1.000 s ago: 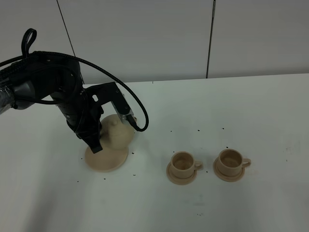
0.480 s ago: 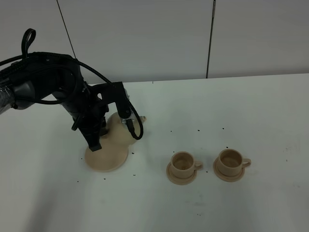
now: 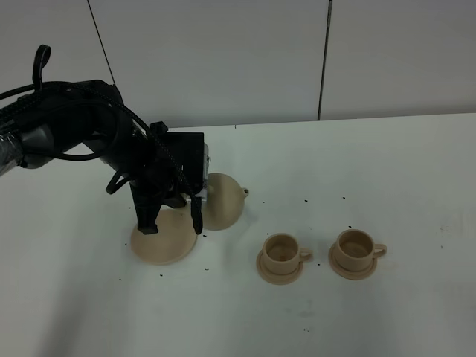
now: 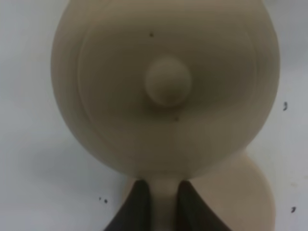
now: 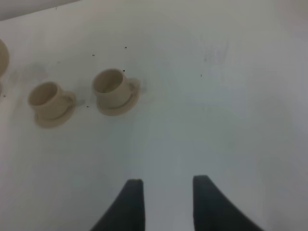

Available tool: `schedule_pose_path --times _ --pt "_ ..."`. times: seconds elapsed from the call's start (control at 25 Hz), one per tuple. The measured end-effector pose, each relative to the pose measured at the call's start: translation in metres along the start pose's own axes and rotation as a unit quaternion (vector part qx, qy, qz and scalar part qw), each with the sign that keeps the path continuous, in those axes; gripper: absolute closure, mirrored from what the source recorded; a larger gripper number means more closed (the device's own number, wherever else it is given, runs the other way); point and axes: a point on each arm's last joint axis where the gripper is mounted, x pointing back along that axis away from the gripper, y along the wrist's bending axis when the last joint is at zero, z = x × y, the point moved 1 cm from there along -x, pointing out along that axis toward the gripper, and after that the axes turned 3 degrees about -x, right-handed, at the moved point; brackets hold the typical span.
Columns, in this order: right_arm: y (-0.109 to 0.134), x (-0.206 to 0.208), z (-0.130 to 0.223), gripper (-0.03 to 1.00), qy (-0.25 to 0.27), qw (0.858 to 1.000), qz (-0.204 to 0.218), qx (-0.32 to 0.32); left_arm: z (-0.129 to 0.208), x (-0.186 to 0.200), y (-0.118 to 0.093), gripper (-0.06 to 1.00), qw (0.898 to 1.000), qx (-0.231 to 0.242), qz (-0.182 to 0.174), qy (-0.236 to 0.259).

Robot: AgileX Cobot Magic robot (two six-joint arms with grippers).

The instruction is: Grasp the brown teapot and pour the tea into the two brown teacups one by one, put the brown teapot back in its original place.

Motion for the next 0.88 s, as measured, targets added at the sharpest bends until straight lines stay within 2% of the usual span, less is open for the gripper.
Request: schedule_pose_path --times 0.36,0.68,0.88 --pt "0.0 0.0 0.0 0.72 0.0 1.0 0.0 0.0 -0.001 0.0 -0.009 0.77 0.999 0.007 0.046 -0.006" --pt "0.0 0.0 0.0 0.72 0.0 1.0 0.0 0.0 -0.006 0.0 -0.011 0.77 0.998 0.017 0.055 -0.022" --pt "0.0 0.0 0.0 0.72 0.0 1.0 0.0 0.0 -0.02 0.001 -0.013 0.77 0.997 0.028 0.056 -0.038"
